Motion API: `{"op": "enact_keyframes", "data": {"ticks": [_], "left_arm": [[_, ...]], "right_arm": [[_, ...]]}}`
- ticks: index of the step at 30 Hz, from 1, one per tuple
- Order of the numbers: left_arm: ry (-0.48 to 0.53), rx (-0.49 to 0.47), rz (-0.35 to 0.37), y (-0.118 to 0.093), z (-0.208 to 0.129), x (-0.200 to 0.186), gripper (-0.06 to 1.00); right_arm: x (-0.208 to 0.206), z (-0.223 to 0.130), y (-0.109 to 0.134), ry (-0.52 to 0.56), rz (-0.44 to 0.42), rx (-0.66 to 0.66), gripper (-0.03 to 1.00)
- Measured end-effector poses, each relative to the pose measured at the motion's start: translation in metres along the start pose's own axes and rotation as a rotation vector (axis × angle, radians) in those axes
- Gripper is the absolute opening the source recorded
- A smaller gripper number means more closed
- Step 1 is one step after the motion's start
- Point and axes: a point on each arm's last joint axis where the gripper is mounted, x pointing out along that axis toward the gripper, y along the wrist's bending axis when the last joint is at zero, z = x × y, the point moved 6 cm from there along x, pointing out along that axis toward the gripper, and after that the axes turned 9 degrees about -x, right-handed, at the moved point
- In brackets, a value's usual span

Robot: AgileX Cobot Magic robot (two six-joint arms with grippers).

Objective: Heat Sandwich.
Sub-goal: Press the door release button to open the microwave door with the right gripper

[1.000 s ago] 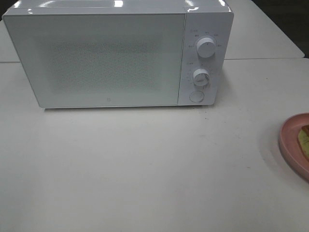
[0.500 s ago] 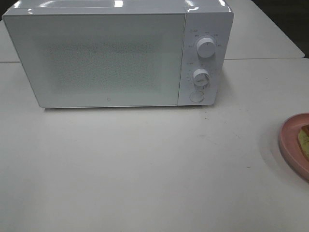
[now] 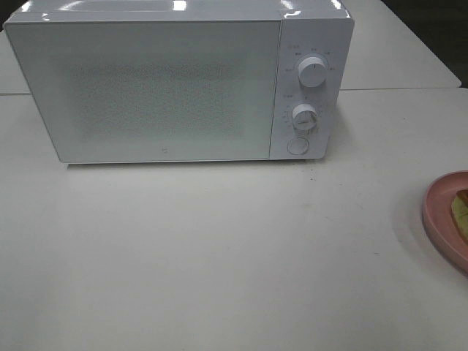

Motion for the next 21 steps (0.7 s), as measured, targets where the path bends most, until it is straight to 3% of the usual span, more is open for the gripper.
{"op": "enact_keyframes", "data": {"ticks": [21], "left_arm": [[0.000,0.000,0.000,0.000,0.000,0.000,0.99]], "right_arm": [[0.066,0.028,0.015,0.106,0.115,0.007,0.84]]}}
